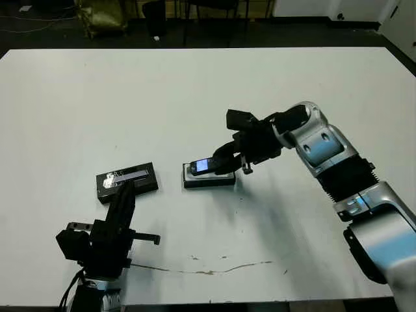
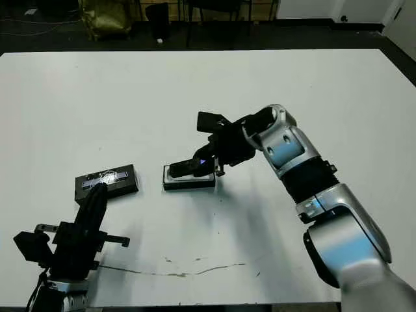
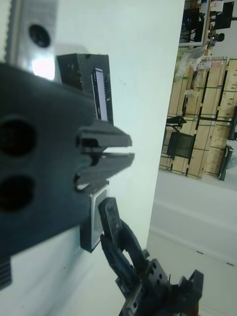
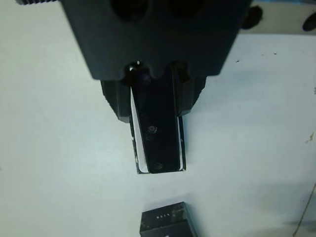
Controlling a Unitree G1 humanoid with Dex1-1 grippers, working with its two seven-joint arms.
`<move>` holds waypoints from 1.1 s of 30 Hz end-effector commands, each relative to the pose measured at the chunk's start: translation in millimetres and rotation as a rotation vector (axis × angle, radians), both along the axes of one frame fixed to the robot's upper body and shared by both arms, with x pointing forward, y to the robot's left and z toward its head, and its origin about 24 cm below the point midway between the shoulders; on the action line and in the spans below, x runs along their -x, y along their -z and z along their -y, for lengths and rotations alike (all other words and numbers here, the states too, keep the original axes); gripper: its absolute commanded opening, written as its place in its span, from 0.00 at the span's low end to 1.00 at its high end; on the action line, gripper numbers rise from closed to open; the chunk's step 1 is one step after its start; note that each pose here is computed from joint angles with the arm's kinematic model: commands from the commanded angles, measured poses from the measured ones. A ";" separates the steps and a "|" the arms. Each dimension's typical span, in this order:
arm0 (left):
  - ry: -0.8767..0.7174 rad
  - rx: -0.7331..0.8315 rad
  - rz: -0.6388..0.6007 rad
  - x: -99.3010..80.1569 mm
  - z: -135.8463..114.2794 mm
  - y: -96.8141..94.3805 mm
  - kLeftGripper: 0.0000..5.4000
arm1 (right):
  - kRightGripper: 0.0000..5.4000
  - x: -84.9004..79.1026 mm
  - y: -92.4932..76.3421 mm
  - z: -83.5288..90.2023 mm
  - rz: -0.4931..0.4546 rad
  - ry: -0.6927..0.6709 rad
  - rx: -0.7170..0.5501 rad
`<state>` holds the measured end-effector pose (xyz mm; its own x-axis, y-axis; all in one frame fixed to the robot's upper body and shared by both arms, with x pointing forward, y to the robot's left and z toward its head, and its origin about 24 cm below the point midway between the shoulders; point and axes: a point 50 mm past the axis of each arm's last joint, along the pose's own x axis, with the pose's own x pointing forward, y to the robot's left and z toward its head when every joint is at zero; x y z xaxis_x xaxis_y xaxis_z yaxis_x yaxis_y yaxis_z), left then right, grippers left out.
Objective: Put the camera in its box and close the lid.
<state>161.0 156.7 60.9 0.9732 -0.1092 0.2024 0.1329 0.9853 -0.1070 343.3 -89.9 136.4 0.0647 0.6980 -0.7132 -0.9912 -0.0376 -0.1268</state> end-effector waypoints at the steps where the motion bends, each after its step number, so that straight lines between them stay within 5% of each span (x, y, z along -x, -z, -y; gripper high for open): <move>1: -0.005 -0.033 -0.079 10.2 -4.8 9.7 0.00 | 0.11 -0.3 0.9 -2.0 -0.020 0.003 0.019; 33: 0.008 -0.005 -0.091 10.6 -6.3 12.5 0.00 | 0.11 -2.4 4.4 -1.4 0.026 0.007 0.061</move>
